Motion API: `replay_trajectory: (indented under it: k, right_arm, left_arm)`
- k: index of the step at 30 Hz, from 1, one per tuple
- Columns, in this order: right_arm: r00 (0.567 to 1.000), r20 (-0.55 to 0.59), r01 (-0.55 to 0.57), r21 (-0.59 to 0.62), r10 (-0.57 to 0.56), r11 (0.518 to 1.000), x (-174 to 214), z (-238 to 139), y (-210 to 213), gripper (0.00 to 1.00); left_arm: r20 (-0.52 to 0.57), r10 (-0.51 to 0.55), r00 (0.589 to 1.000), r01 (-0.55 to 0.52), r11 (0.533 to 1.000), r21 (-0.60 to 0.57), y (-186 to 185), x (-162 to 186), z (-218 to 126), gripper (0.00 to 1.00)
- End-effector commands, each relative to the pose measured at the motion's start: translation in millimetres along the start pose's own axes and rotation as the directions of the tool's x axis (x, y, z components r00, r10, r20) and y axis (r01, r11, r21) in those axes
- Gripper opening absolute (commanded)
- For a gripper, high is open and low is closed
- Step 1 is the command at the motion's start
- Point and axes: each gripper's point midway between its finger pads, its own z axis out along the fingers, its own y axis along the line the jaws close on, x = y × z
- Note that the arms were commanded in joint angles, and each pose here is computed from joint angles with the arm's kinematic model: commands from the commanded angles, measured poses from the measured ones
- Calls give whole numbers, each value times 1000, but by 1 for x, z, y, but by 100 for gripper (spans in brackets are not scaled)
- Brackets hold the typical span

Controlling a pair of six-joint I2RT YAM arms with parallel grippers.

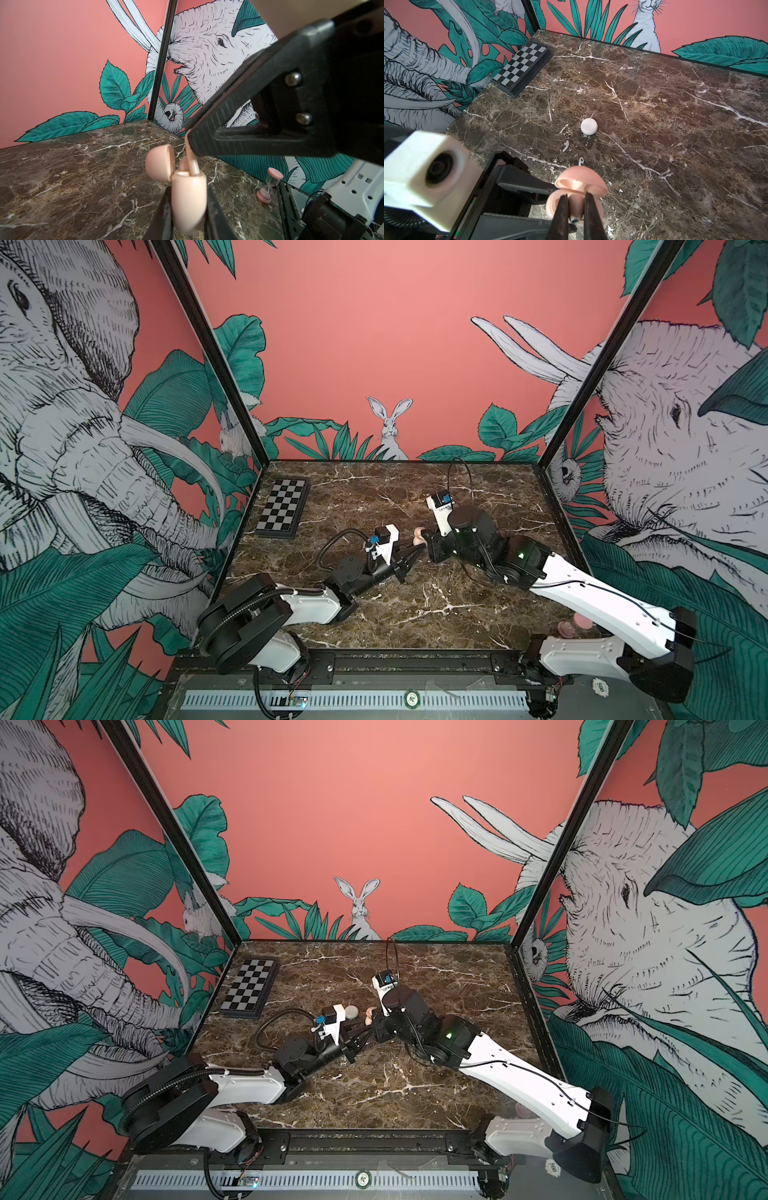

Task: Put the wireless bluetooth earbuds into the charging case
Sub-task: 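Push the earbud down into the case slot with the right gripper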

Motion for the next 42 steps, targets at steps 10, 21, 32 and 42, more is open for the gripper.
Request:
replay_trajectory:
  k: [10, 21, 32, 42]
  right_arm:
    - [999, -50, -5, -3, 5, 1000, 12, -2, 2, 5]
    - [999, -55, 0, 4, 0, 1000, 14, 1, 1, 5]
    - [998, -62, 1, 0, -1, 1000, 15, 3, 2, 6]
    - [998, -62, -1, -2, 1, 1000, 14, 4, 3, 8]
  left_arm:
    - [131, 77, 988, -78, 997, -1, -7, -40, -3, 0]
    - [129, 73, 989, -75, 997, 5, -8, -40, -4, 0]
    - [126, 63, 990, -65, 998, 7, -8, -38, -5, 0]
    - [126, 63, 990, -65, 998, 12, -9, -39, -5, 0]
